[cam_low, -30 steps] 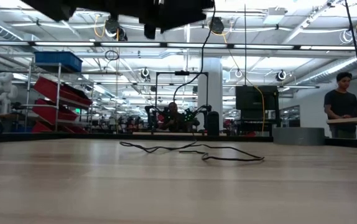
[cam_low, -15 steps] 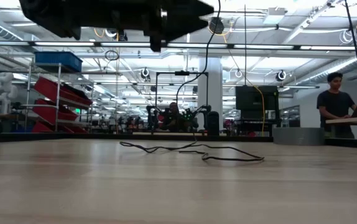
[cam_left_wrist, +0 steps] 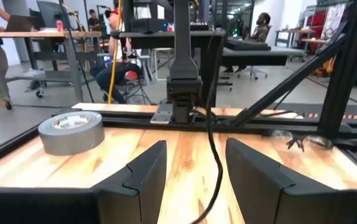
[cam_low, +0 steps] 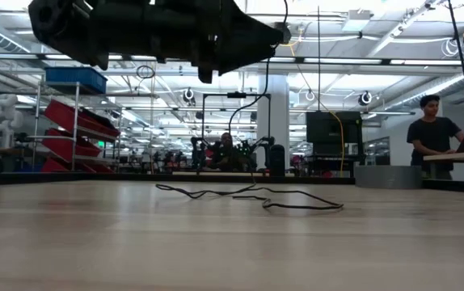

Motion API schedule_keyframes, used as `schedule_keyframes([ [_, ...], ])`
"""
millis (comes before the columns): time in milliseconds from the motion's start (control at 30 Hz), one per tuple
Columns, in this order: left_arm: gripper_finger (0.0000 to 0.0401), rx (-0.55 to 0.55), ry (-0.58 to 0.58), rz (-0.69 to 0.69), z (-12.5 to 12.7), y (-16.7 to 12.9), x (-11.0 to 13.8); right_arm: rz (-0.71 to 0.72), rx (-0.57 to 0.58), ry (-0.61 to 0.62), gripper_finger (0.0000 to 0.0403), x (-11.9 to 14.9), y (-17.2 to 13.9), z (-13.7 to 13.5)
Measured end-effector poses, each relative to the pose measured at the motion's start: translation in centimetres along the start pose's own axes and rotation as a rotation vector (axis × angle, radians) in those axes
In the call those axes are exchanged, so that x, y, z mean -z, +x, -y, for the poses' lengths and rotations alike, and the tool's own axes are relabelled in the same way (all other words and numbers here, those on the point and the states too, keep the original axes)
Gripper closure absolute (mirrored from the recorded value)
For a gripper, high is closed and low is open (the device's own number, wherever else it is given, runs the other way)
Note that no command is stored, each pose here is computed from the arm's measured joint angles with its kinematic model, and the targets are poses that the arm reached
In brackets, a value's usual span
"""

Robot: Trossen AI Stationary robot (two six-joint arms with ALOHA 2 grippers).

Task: Coil cords
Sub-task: Coil the black wire onto the spool

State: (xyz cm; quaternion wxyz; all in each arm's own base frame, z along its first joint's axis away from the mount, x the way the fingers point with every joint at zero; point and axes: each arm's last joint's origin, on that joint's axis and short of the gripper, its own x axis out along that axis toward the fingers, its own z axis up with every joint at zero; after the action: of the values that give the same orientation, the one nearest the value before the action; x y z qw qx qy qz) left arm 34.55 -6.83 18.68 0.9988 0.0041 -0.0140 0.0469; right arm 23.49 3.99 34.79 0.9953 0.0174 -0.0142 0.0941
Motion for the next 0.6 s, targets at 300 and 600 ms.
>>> schedule_keyframes([
  [300, 0.023, 0.053, -0.031, 0.006, 0.3, 0.3, 1.0, -0.014, 0.0, -0.012, 0.0403, 0.1, 0.0, 0.0],
  [600, 0.0244, 0.047, 0.012, 0.015, 0.2, 0.4, 1.1, -0.018, 0.001, -0.01, 0.0403, 0.2, 0.0, 0.0],
])
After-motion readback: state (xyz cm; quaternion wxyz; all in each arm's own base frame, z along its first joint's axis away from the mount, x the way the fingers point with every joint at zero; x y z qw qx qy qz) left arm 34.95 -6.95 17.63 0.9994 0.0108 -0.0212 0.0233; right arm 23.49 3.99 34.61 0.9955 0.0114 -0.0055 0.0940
